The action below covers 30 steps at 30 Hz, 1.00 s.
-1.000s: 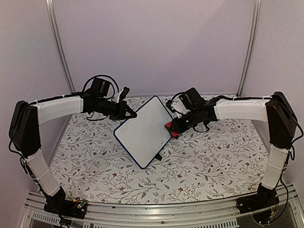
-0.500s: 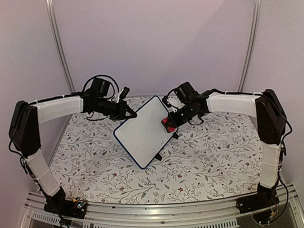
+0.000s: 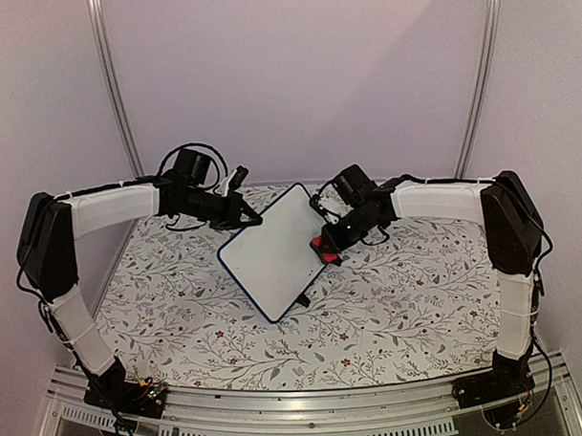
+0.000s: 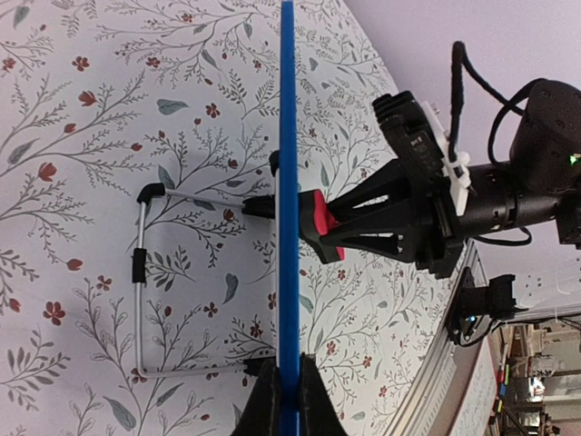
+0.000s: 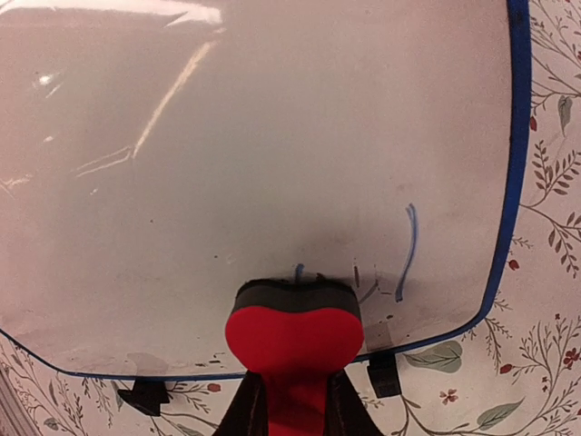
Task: Erase the whiteboard
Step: Erase the whiteboard at the center of the board.
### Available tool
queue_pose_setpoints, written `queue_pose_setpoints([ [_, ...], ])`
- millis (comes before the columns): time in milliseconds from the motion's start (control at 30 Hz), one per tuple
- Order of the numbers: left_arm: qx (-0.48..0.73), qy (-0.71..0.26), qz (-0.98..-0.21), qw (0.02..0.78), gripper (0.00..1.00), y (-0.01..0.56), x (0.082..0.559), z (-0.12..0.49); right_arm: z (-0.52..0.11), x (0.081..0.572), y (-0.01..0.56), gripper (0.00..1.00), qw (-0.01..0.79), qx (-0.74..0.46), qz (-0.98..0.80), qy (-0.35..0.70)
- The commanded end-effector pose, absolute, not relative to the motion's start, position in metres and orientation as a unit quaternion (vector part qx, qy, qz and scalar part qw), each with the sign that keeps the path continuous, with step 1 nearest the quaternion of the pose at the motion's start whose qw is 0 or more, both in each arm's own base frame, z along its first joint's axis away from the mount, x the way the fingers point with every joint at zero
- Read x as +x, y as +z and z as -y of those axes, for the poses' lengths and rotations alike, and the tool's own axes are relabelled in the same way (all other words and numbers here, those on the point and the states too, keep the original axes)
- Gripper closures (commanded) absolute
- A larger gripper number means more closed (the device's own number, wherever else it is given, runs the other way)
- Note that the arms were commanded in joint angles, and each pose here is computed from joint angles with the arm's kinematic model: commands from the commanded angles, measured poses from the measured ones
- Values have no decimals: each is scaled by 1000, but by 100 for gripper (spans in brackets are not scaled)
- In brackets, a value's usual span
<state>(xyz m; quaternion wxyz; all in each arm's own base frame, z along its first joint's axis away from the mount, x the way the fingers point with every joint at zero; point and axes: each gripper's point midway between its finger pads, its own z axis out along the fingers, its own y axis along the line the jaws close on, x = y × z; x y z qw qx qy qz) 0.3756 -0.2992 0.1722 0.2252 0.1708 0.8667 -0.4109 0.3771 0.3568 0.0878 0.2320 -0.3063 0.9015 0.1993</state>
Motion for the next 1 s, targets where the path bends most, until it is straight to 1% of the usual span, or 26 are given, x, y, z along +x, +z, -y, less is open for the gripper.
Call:
queue_pose_setpoints([
  [0,187,-427,-850,245,99,193,372,300,-351,367,64,97,200,-317,-905,200],
  [233,188,-427,-850,245,99,194,372,301,-347,355,47,97,175,-323,-908,203],
  [400,188,-427,-850,244,99,193,372,300,-346,353,48,97,172,-328,-907,202],
  [500,188,-427,-850,245,99,193,372,300,-348,359,58,97,185,-328,-904,200],
  [767,188,-426,-851,243,99,192,372,300,-357,390,109,97,258,-324,-889,194],
  [867,189,-427,-850,245,99,193,372,300,-359,399,117,97,268,-321,-887,194],
  [967,189,-426,-850,245,99,194,372,300,-362,404,111,97,261,-320,-890,194],
])
